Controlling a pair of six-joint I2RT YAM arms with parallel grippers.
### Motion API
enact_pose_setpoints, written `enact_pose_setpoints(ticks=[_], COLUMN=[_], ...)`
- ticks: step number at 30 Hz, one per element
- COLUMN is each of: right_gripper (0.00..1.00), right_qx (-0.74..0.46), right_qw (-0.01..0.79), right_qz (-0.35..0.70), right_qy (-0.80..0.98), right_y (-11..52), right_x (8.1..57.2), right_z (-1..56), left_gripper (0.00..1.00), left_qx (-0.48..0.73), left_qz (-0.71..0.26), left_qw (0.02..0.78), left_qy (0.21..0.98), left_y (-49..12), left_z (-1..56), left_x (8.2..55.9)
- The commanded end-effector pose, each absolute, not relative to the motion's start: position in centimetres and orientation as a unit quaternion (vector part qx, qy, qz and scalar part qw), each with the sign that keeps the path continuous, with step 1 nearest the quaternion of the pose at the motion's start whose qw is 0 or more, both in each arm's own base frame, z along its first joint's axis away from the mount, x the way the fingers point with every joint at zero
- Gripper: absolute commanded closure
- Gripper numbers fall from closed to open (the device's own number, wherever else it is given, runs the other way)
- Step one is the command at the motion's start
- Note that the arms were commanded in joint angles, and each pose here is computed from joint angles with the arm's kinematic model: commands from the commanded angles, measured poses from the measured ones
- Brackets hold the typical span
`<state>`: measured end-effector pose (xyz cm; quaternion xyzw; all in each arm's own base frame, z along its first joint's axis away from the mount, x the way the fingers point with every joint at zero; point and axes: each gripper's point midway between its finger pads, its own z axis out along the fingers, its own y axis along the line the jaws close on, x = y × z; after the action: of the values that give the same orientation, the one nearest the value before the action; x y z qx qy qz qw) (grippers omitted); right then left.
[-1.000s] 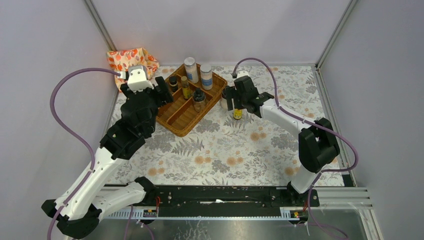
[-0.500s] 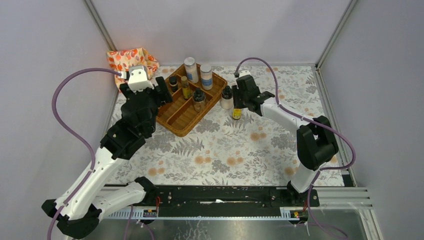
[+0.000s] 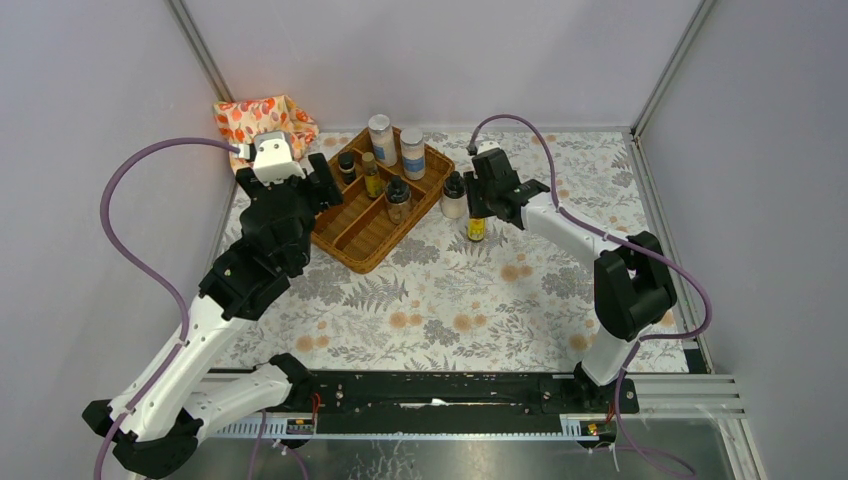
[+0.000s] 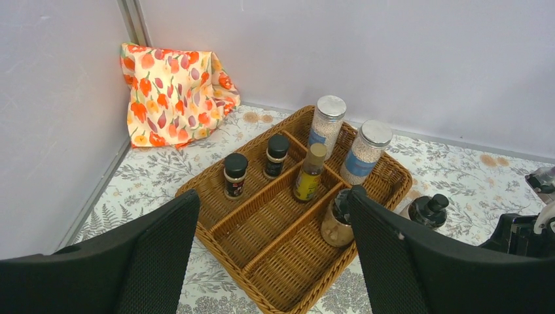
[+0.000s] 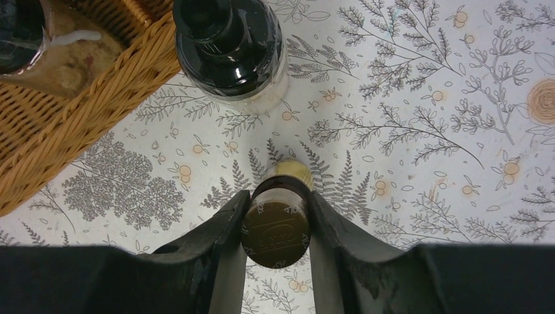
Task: Organize the condiment bottles
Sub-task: Pick up the bottle from the center of the board, then place the bottle in the storage box.
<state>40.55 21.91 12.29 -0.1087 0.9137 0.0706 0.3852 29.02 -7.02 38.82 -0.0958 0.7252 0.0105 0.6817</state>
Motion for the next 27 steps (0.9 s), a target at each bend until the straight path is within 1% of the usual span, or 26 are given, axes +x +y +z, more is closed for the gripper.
enact_pose_setpoints(ticks=[1,6,13,20,27], right_gripper=[1.00,1.00,1.00,1.00,1.00], right_qx=[-0.125,-0.163,-0.228,-0.283,-0.343], right_qw=[0.432,0.443,0.439,0.431,0.425], right_qz=[0.071,0.075,0.100,0.147,0.199], right_qy=[0.891,0.878,0.863,0.844,0.814], right_y=[22.6,24.7,29.8,35.9,42.3], right_x=[41.4,40.7,38.7,36.9,35.2], right_z=[17.6,21.0,24.2,25.7,26.2], left_gripper=[0.12,0.12,0.11,0.10,0.10], left_qx=[-0.117,-0.124,-0.114,-0.081,-0.062], left_qz=[0.005,-0.014,-0.047,-0.094,-0.111], left_qw=[0.694,0.698,0.712,0.727,0.733], left_qy=[0.710,0.705,0.691,0.676,0.668], left_y=[-6.6,-6.7,-7.0,-8.2,-8.5], left_z=[40.4,41.3,43.8,47.0,48.6], left_x=[28.8,28.5,27.7,26.9,26.1])
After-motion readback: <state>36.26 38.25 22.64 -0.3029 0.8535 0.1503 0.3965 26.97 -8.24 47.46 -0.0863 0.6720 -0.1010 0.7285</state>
